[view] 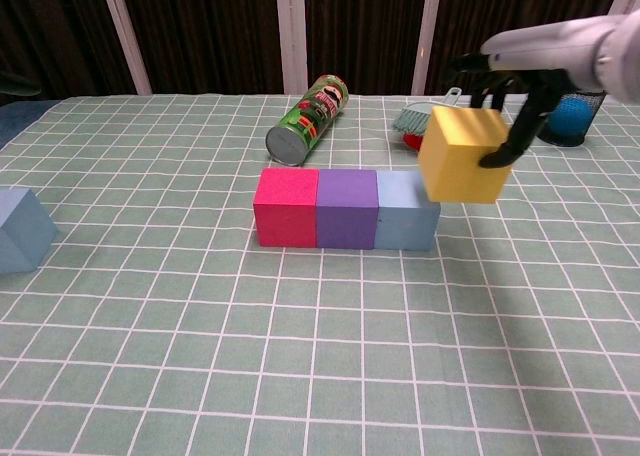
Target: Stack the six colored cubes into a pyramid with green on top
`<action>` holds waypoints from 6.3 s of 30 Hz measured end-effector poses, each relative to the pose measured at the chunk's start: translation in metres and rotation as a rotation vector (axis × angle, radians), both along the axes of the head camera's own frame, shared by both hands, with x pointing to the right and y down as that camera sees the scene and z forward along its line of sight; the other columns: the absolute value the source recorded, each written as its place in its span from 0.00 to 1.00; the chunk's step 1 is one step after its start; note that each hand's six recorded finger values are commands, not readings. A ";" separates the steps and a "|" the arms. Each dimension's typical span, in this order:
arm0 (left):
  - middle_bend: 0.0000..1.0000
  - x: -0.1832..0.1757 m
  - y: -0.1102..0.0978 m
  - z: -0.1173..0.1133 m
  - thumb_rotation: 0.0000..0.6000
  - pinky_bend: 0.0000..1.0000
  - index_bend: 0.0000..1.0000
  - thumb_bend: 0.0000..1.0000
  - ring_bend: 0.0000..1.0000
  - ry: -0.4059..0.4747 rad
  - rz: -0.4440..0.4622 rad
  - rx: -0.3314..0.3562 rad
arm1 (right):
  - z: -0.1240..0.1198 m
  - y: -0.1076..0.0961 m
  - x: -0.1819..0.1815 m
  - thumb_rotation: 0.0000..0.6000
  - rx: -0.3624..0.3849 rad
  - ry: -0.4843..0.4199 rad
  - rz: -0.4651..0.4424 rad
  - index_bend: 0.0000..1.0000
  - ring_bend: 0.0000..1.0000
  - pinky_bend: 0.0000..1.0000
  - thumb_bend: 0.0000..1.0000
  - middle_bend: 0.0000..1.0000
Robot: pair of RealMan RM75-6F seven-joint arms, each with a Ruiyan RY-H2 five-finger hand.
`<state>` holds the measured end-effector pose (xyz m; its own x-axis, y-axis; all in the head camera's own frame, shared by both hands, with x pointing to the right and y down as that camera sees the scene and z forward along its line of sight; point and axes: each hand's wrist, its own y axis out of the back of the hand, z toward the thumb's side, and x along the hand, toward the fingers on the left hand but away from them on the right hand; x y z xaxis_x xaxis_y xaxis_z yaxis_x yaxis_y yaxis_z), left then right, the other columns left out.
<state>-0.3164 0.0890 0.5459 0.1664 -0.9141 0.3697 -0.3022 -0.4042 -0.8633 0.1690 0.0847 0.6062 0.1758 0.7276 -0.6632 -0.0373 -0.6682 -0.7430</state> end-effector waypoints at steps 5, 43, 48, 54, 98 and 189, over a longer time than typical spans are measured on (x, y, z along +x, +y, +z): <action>0.00 -0.002 -0.001 0.000 1.00 0.07 0.00 0.09 0.01 0.014 -0.009 -0.009 | 0.008 -0.011 -0.034 1.00 0.005 0.008 0.009 0.00 0.29 0.00 0.32 0.44; 0.00 -0.006 -0.005 0.003 1.00 0.07 0.00 0.09 0.01 0.048 -0.033 -0.040 | 0.014 -0.010 -0.070 1.00 -0.035 0.039 0.149 0.00 0.29 0.00 0.32 0.46; 0.00 -0.006 -0.005 0.004 1.00 0.07 0.00 0.09 0.01 0.048 -0.032 -0.045 | 0.016 -0.010 -0.071 1.00 -0.029 0.033 0.136 0.00 0.29 0.00 0.32 0.46; 0.00 -0.006 -0.005 0.003 1.00 0.07 0.00 0.09 0.01 0.048 -0.032 -0.043 | 0.014 -0.011 -0.073 1.00 -0.007 0.023 0.103 0.00 0.29 0.00 0.32 0.46; 0.00 -0.007 -0.006 0.005 1.00 0.07 0.00 0.09 0.01 0.045 -0.039 -0.045 | 0.017 -0.009 -0.070 1.00 -0.017 0.041 0.071 0.00 0.29 0.00 0.32 0.46; 0.00 -0.008 -0.005 0.007 1.00 0.07 0.00 0.09 0.01 0.033 -0.048 -0.057 | 0.030 0.003 -0.062 1.00 -0.066 0.081 0.038 0.00 0.03 0.00 0.32 0.05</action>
<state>-0.3246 0.0840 0.5528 0.1358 -0.8989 0.4166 -0.3505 -0.4369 -0.8284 0.1071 0.0873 0.6362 0.0924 0.6873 -0.7205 -0.0689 -0.7174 -0.6932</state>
